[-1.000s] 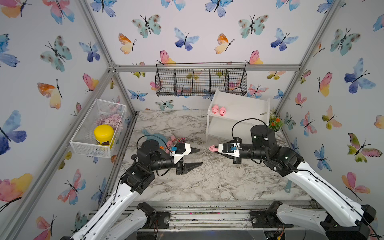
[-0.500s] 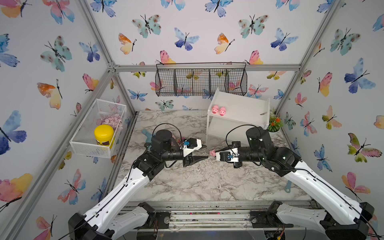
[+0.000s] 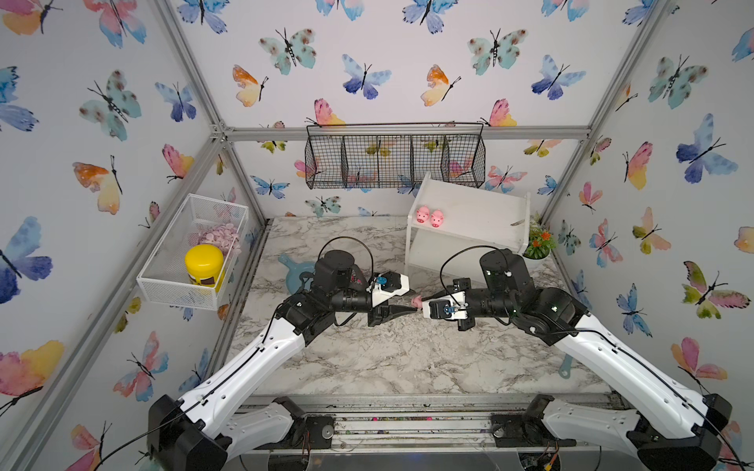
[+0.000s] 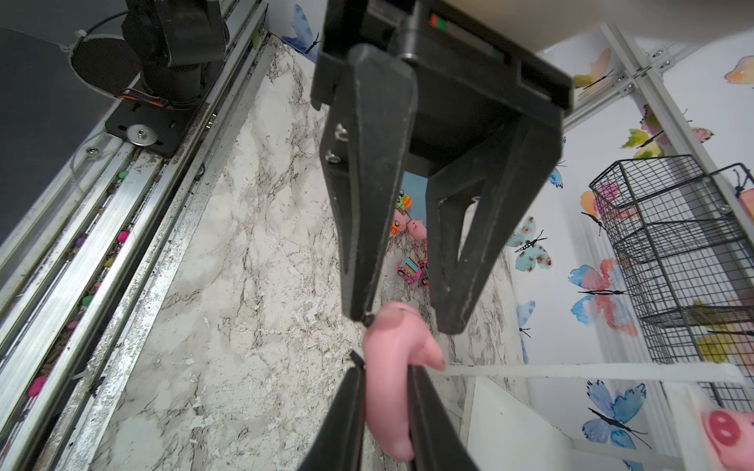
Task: Organize plastic toys on shelves
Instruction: Place the plastic toy on the shelf.
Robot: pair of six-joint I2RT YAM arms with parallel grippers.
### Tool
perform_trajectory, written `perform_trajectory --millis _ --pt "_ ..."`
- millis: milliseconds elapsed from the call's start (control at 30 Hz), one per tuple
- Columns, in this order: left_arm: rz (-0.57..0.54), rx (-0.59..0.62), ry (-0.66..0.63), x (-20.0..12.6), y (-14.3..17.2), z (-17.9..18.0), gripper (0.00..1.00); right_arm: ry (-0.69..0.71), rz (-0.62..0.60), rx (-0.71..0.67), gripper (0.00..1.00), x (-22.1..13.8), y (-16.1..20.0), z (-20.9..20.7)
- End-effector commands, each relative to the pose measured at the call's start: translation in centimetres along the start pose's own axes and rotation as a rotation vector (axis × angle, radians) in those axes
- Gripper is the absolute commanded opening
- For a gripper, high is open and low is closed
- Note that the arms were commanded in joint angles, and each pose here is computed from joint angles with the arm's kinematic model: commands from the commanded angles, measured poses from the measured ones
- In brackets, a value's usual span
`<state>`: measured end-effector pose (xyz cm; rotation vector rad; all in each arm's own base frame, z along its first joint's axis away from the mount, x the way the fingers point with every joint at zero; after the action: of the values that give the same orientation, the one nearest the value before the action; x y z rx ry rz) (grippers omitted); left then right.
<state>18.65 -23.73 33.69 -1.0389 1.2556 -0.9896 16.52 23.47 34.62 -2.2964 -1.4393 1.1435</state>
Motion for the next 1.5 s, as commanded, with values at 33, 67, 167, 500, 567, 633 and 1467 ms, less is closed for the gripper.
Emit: perform_trajectory --millis 33,67,167,500,567,633,1467 --pt "0.004 0.011 0.025 0.2 -0.3 -0.3 0.37 -0.007 -0.007 -0.008 0.21 -0.1 -0.3 0.0" --pt "0.006 0.010 0.027 0.3 -0.3 -0.3 0.37 -0.007 -0.007 -0.008 0.21 -0.1 -0.3 0.0" --pt "0.010 0.007 0.040 0.4 -0.3 -0.3 0.29 -0.006 -0.006 -0.009 0.20 -0.1 -0.3 0.1" --pt "0.021 0.010 0.049 0.2 -0.3 -0.7 0.00 0.010 0.006 0.018 0.21 0.0 -0.1 0.0" --pt "0.025 0.016 0.019 -0.1 -0.3 -0.6 0.00 0.032 0.016 0.055 0.23 0.0 0.1 -0.1" --pt "0.033 0.016 -0.027 -0.5 -0.2 -0.6 0.00 0.065 0.032 0.126 0.31 -0.1 0.2 -0.4" --pt "-0.331 -0.448 -0.563 3.0 -9.8 2.2 0.00 1.092 -0.321 1.519 0.72 -14.5 4.8 -9.9"
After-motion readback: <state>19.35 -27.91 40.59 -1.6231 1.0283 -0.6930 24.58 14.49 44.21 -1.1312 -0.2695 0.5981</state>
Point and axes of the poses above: each gripper's point midway between its finger pads, its own x axis out along the fingers, its own z axis along the line the jaws close on, y = z × x, the point moved 7 cm from there along -x, back along the fingers, and after that the axes turned 11 degrees about -x, right-handed, at the moved point
